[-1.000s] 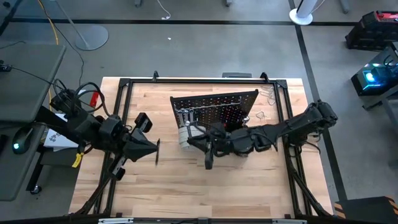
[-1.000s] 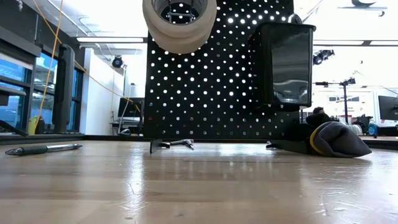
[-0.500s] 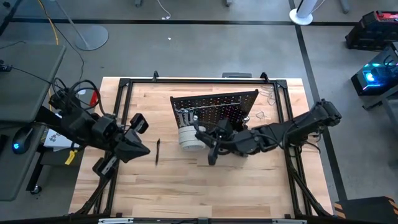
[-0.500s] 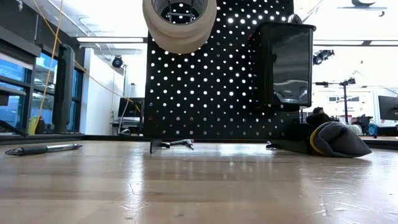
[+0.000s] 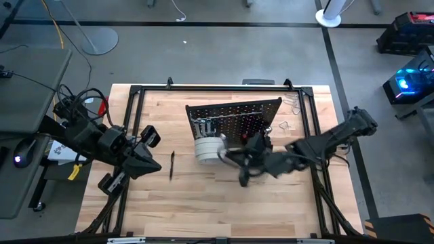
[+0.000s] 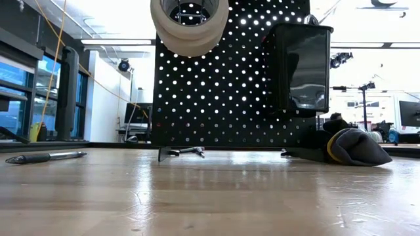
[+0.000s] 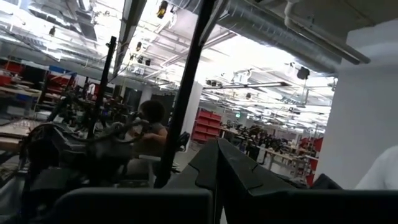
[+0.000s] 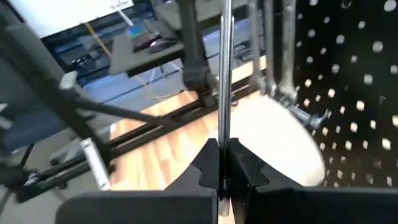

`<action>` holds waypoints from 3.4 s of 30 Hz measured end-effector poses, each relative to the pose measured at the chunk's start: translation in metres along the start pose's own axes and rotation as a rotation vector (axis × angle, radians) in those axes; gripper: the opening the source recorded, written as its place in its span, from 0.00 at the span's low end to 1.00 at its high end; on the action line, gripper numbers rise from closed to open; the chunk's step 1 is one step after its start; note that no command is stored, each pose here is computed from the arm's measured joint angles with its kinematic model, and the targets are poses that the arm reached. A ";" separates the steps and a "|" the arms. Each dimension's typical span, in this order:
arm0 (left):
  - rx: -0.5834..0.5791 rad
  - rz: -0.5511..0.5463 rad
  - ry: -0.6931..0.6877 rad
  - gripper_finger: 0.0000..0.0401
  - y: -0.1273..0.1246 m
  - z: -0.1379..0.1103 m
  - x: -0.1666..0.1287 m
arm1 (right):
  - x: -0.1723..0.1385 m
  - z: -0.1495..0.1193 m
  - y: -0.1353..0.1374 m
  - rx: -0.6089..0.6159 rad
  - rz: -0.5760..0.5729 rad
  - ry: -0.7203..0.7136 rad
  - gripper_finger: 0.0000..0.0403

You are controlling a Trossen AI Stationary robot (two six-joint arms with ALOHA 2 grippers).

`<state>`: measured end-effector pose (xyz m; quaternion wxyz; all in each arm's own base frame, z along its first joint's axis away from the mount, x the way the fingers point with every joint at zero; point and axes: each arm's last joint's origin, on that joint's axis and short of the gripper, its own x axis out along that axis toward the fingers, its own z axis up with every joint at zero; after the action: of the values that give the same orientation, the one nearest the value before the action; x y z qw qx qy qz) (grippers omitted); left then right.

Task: Hang tools onto peg board
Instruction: Hang the 12 mm tool onto the pegboard aligned with the others

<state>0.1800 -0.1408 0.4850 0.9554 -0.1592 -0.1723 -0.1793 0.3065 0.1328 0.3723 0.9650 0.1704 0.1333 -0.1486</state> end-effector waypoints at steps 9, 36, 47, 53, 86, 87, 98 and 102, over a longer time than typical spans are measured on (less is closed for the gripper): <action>0.023 -0.001 -0.001 0.00 0.000 0.000 0.000 | 0.004 -0.040 -0.007 0.260 0.370 -0.307 0.00; 0.023 0.036 -0.009 0.00 0.005 0.001 0.001 | 0.057 -0.006 -0.043 0.182 0.380 -0.159 0.00; 0.023 0.037 -0.009 0.00 0.005 0.002 0.001 | 0.060 -0.005 -0.048 0.184 0.337 -0.166 0.00; 0.023 0.038 -0.008 0.00 0.005 0.001 0.001 | 0.052 -0.002 -0.051 0.177 0.315 -0.148 0.00; 0.029 0.067 0.004 0.00 0.006 0.000 0.001 | 0.058 -0.007 -0.055 0.182 0.294 -0.094 0.00; 0.029 0.068 0.005 0.00 0.006 0.000 0.001 | 0.058 -0.007 -0.055 0.178 0.295 -0.096 0.00; 0.030 0.070 0.007 0.00 0.006 0.000 0.001 | 0.058 -0.007 -0.056 0.175 0.258 -0.106 0.00; 0.023 0.070 0.007 0.00 0.006 0.000 0.001 | 0.058 -0.009 -0.058 0.174 0.241 -0.085 0.03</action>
<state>0.1836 -0.1357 0.4834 0.9635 -0.1535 -0.1653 -0.1442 0.3393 0.0704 0.3293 0.9621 0.2617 0.0577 -0.0499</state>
